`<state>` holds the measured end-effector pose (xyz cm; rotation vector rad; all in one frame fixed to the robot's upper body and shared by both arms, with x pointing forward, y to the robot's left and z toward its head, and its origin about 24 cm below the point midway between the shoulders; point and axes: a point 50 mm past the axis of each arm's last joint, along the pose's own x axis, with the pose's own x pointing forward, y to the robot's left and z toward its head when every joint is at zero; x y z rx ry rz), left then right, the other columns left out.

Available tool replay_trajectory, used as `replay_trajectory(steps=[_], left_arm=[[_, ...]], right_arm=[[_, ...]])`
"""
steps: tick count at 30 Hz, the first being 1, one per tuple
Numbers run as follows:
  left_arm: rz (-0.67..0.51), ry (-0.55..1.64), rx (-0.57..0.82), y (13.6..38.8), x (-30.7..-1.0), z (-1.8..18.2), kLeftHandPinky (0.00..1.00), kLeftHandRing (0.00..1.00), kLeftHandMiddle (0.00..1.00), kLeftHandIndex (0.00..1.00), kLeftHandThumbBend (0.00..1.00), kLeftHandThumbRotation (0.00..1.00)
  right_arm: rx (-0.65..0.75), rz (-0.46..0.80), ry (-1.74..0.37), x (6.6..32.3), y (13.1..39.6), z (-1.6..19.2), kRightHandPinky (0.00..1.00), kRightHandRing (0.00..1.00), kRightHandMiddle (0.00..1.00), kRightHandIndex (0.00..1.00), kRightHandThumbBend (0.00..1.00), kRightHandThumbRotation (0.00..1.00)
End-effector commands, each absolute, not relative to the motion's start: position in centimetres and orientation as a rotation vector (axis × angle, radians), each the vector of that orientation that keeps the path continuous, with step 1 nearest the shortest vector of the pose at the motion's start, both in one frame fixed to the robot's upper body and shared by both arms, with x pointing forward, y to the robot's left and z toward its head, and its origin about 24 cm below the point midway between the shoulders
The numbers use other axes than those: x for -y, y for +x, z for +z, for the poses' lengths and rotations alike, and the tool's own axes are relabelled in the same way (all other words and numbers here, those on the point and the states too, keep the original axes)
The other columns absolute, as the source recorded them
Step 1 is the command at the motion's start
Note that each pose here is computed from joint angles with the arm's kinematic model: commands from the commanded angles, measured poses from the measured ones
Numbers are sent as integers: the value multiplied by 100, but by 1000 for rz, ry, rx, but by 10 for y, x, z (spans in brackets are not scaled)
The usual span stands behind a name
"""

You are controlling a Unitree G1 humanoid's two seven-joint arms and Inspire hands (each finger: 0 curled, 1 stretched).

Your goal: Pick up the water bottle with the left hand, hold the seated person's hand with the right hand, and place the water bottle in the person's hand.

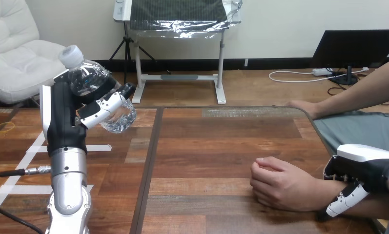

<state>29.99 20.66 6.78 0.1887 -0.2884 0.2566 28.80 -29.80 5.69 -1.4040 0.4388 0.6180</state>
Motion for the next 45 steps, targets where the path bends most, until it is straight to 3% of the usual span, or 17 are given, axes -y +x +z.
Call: replay_trajectory(steps=[1,20,37,45], left_arm=[[251,170,446,310,-203,106,27,31,37,41,57,0],[254,164,446,310,-202,107,27,31,37,41,57,0],[253,166,450,310,-202,107,26,31,37,41,57,0],[255,155,449,310,-202,107,26,31,37,41,57,0]], right_arm=[[-452,672,-1314,287,283,39,16,23,32,35,86,37],[-434,686,-1230,285,283,47,26,32,40,41,91,36],[-435,701,-1198,285,283,52,28,34,42,44,96,40],[-438,711,-1166,285,283,54,30,36,44,48,96,35]])
